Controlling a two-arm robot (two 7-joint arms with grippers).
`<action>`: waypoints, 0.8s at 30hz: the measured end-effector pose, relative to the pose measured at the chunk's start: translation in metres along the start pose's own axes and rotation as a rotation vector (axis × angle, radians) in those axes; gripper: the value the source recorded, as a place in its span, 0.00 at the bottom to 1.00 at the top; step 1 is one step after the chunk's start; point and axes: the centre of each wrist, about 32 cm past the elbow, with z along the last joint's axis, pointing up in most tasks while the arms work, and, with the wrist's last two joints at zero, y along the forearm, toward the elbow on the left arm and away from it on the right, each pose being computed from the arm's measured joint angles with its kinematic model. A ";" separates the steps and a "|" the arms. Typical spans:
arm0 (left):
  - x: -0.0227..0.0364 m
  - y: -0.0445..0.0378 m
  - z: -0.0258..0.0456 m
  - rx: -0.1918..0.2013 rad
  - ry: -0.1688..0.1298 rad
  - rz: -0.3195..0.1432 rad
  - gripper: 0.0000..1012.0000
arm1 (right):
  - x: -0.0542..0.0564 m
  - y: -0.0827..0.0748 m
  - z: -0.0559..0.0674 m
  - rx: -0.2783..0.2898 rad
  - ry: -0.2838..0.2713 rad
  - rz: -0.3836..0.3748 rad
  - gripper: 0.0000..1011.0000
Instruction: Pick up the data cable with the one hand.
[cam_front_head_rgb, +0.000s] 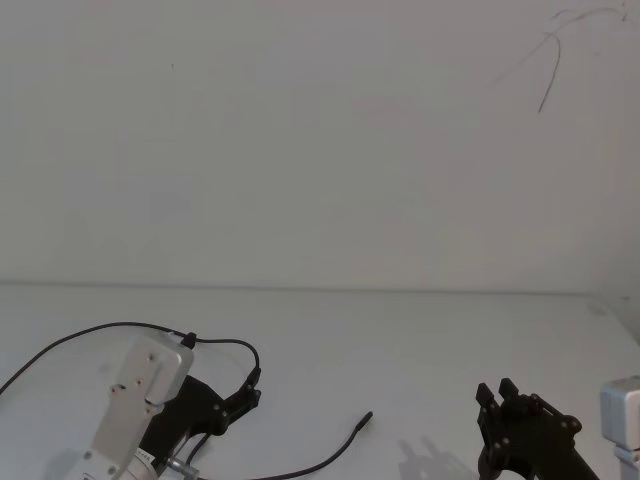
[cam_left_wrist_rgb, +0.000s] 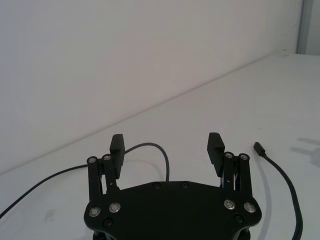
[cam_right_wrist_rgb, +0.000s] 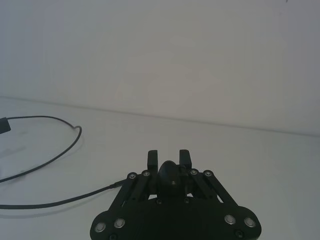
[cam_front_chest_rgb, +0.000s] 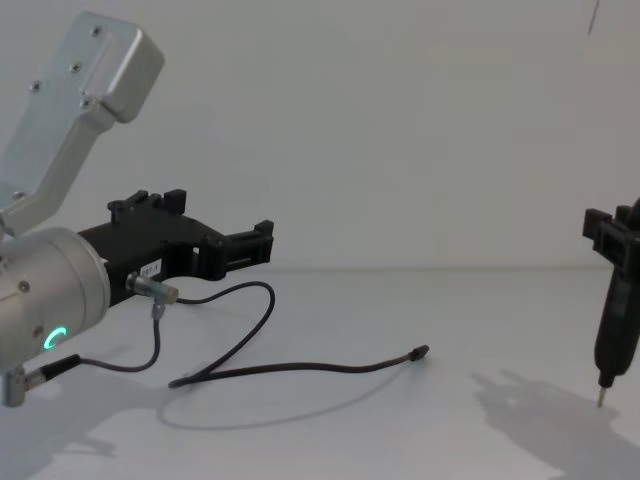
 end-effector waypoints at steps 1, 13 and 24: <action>-0.0001 0.0000 0.0000 0.000 0.000 0.000 0.99 | 0.000 0.000 0.000 0.000 0.000 0.000 0.25; -0.0001 0.0000 -0.0002 0.000 0.000 0.000 0.99 | 0.000 0.000 0.000 0.000 0.000 0.000 0.25; 0.0024 -0.0029 0.0031 -0.008 -0.006 -0.032 0.99 | 0.000 0.000 0.000 0.000 0.000 0.000 0.25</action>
